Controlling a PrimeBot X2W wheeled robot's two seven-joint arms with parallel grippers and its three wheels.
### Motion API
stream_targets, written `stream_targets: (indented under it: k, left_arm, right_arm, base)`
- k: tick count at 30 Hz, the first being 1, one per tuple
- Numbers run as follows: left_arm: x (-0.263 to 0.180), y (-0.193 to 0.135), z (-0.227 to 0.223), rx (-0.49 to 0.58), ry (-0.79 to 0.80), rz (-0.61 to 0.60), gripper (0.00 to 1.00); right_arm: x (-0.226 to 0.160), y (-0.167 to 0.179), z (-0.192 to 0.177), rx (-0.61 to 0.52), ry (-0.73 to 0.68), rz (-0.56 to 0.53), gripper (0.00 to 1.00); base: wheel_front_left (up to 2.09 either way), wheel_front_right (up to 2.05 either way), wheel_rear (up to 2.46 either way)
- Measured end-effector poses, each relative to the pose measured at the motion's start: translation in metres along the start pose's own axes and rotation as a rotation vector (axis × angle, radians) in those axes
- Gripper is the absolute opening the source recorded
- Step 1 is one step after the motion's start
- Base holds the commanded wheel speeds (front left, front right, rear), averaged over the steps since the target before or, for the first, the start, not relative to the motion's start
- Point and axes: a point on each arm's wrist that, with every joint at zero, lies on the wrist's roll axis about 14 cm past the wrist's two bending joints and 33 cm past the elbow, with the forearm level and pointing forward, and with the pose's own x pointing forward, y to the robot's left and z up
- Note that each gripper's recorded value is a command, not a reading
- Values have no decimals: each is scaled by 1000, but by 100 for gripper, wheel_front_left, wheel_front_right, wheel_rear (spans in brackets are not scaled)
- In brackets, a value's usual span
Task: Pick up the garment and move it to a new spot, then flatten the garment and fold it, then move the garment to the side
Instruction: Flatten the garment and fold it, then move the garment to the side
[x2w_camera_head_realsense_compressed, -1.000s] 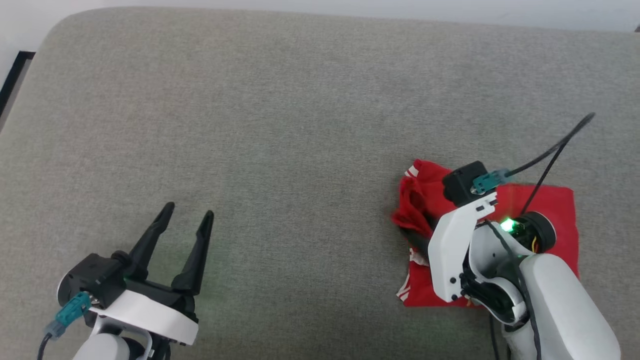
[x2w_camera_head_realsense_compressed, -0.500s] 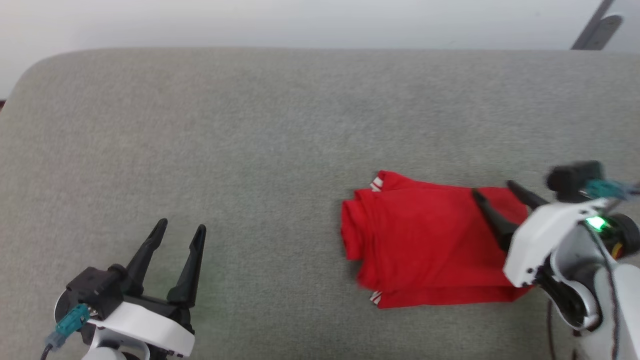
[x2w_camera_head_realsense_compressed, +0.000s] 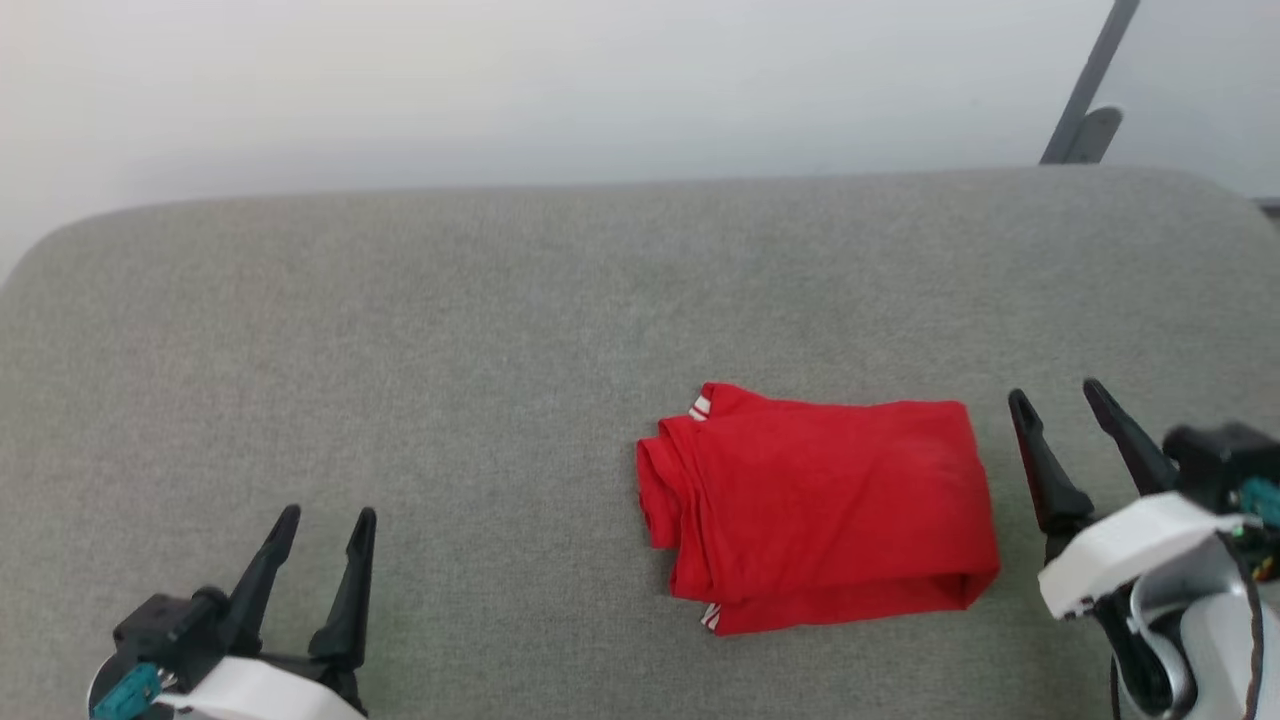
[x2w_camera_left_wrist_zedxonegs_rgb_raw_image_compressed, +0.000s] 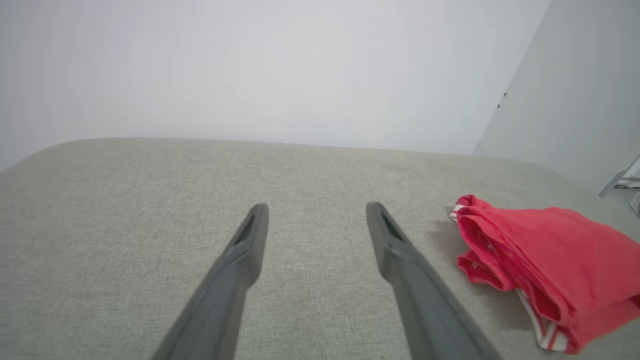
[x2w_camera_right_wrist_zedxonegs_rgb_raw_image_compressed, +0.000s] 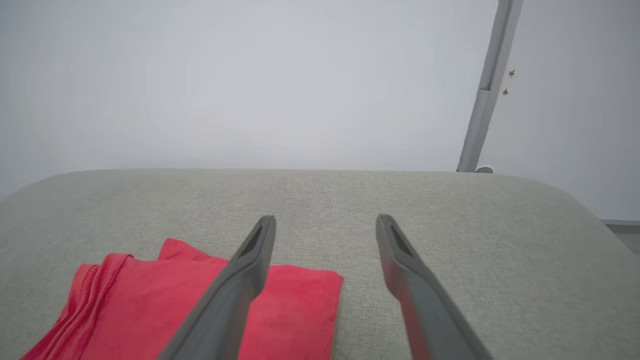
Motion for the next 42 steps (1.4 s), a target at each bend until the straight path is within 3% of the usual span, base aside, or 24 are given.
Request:
stream_targets:
  k: [16, 29, 42]
  left_arm:
    - [-38, 14, 13, 50, -37, 60, 100]
    - [-37, 18, 12, 54, -30, 74, 100]
    - [7, 9, 8, 30, -20, 7, 100]
  right_arm:
    - [-54, -18, -6, 33, -65, -98, 100]
    - [-45, -6, -13, 38, 3, -83, 100]
    - [11, -3, -70, -54, 549, -14, 100]
  base:
    - [0, 0, 0]
    - [0, 0, 0]
    - [0, 0, 0]
